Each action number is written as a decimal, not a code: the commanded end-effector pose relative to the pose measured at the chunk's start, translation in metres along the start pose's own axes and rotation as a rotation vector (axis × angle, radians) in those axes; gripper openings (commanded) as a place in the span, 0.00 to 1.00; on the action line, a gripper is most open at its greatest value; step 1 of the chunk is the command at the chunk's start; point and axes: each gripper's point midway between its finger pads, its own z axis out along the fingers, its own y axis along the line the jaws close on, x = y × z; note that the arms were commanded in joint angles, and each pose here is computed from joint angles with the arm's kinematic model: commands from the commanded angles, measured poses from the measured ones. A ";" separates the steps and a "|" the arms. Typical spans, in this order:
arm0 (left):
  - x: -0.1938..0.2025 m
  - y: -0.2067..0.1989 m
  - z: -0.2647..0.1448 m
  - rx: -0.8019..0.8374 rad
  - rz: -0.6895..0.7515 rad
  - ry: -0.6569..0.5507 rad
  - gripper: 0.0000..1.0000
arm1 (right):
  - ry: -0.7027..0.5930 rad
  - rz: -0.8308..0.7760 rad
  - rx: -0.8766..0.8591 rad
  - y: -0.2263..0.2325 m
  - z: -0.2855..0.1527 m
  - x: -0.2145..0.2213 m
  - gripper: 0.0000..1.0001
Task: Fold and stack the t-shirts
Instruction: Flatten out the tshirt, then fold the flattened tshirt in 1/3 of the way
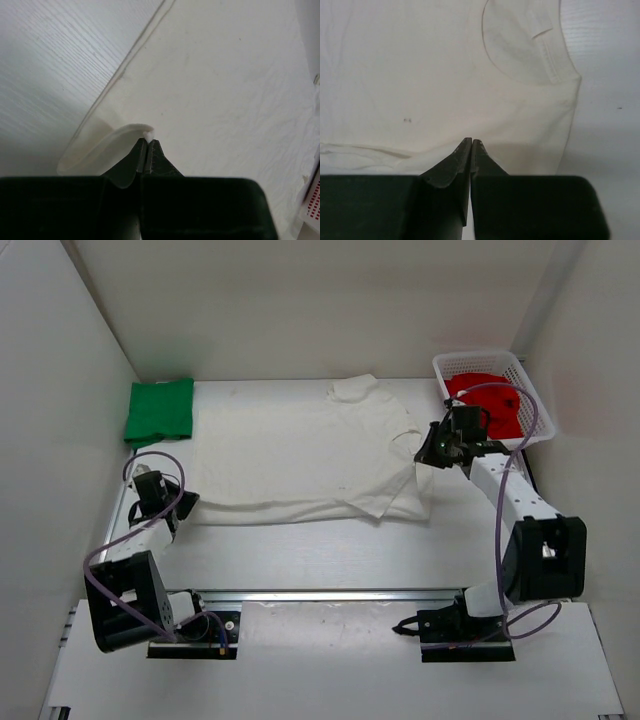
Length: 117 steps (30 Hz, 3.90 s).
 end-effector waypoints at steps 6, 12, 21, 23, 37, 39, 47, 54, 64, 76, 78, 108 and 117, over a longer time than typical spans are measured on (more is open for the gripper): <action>-0.041 -0.030 0.019 0.048 -0.028 -0.072 0.00 | -0.122 -0.019 -0.010 -0.002 0.037 -0.079 0.00; -0.045 -0.032 0.037 0.047 -0.051 -0.058 0.00 | -0.116 -0.048 0.011 -0.008 0.068 -0.110 0.00; -0.046 -0.036 0.067 0.019 -0.039 -0.004 0.00 | -0.057 -0.095 0.025 -0.016 0.119 -0.124 0.00; -0.050 -0.034 0.071 0.009 -0.027 -0.008 0.03 | -0.044 -0.089 0.020 -0.016 0.129 -0.122 0.00; -0.066 -0.022 0.009 0.027 -0.058 -0.131 0.47 | -0.131 -0.016 -0.096 0.024 0.079 -0.115 0.01; -0.046 -0.011 0.004 0.039 -0.102 -0.093 0.46 | -0.158 0.055 -0.138 0.023 0.063 -0.088 0.00; 0.011 0.030 -0.008 0.012 -0.137 -0.021 0.55 | -0.235 0.221 0.018 -0.047 0.010 0.011 0.21; 0.025 0.028 0.006 0.018 -0.178 0.036 0.49 | -0.160 0.102 0.017 -0.043 0.021 0.040 0.41; 0.006 0.013 0.018 0.022 -0.175 -0.014 0.12 | -0.147 0.120 -0.035 -0.048 0.043 0.021 0.41; -0.002 0.013 0.025 0.011 -0.176 -0.018 0.00 | -0.134 0.156 -0.084 -0.045 0.061 0.008 0.00; -0.002 0.013 0.026 0.011 -0.177 -0.008 0.00 | -0.124 0.170 -0.091 -0.046 0.064 0.004 0.00; -0.031 -0.008 -0.005 0.092 -0.167 -0.099 0.32 | -0.235 0.132 0.052 -0.040 0.030 0.004 0.00; 0.001 -0.080 -0.013 0.241 -0.003 -0.086 0.29 | -0.169 0.220 0.077 -0.082 0.053 0.015 0.00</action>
